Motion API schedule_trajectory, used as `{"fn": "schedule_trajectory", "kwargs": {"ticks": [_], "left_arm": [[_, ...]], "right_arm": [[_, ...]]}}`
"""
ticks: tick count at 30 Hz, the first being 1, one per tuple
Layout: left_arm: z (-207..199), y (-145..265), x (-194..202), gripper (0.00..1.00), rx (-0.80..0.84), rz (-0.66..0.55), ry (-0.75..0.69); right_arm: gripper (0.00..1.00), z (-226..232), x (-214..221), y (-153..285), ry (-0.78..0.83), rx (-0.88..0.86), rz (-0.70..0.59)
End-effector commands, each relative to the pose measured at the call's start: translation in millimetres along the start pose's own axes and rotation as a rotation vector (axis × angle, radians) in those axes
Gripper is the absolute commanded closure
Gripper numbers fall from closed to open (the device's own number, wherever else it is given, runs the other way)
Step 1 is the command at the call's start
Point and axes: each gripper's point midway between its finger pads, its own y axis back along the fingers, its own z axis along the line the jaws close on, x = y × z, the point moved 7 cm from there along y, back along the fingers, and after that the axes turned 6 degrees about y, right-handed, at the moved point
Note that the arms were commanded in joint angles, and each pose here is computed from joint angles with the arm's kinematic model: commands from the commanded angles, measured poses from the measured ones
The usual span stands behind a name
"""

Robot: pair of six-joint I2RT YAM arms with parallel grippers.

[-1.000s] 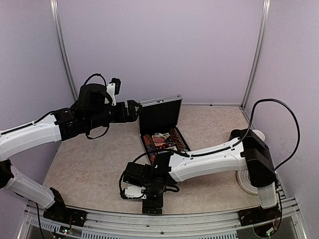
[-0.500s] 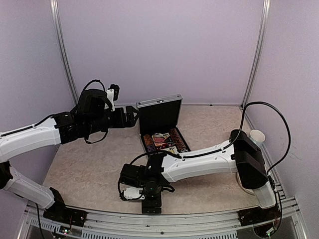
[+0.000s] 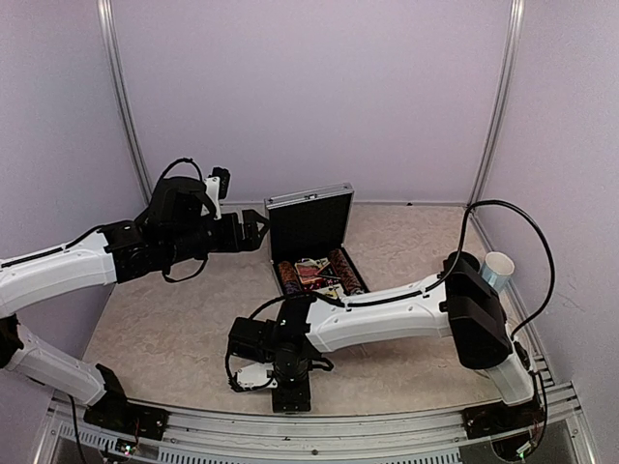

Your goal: Pack up texas hold em set

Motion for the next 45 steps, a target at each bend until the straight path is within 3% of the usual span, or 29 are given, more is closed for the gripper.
{"fn": "schedule_trajectory", "kwargs": {"ticks": [1,12,23,45], "left_arm": [[4,4,-2,0.01,0.005,-0.018,0.021],[7,6,2,0.01,-0.002,-0.015,0.023],[7,4,4,0.01,0.003,-0.01,0.028],[9,-6,18,0.01,0.007,0.051,0.037]], "right_arm": [[0.21,0,2,-18,0.012,-0.044,0.045],[0.31,3,4,-28,0.01,-0.086,0.082],[0.55,4,4,-28,0.0,-0.104,0.088],[0.58,-28,20,36,-0.087,0.064,-0.055]]}}
